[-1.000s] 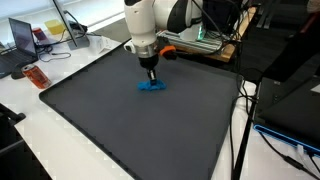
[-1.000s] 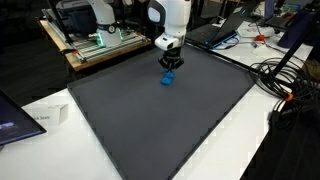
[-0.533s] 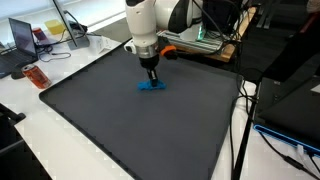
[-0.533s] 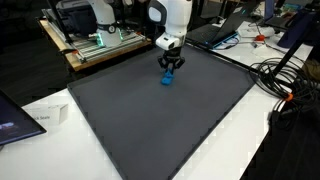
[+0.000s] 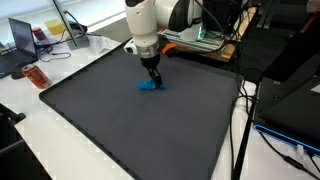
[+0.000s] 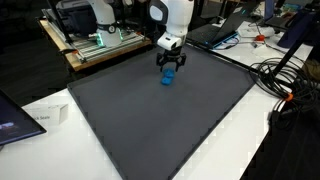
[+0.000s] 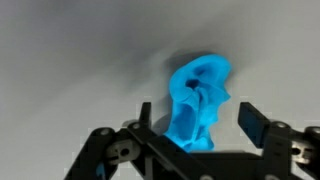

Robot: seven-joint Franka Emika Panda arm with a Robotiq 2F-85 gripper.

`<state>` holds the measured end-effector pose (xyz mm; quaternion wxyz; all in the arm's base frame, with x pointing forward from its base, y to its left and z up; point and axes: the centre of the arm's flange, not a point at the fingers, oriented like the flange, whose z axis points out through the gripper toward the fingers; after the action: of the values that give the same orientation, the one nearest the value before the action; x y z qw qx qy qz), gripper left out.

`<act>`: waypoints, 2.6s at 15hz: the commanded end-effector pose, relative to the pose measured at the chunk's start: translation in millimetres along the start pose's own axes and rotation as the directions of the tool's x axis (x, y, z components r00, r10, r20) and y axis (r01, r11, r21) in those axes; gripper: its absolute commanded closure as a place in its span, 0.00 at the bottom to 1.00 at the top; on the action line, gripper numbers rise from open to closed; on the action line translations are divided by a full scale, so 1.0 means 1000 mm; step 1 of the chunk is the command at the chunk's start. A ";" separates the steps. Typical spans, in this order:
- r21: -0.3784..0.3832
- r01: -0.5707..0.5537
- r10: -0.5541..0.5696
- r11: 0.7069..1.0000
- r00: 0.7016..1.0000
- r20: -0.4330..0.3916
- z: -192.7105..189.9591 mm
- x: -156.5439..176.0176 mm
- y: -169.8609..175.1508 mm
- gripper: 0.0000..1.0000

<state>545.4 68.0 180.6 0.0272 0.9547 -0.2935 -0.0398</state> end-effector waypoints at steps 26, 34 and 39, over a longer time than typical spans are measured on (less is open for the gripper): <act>-0.161 0.549 -0.539 0.820 0.836 0.105 -0.097 0.061 -0.073 0.00; -0.222 0.646 -0.603 0.730 0.762 0.236 -0.073 0.074 -0.134 0.00; -0.212 0.685 -0.627 0.697 0.725 0.285 -0.054 0.083 -0.148 0.00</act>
<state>673.8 141.0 227.4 0.1217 0.9772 0.0541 -0.1653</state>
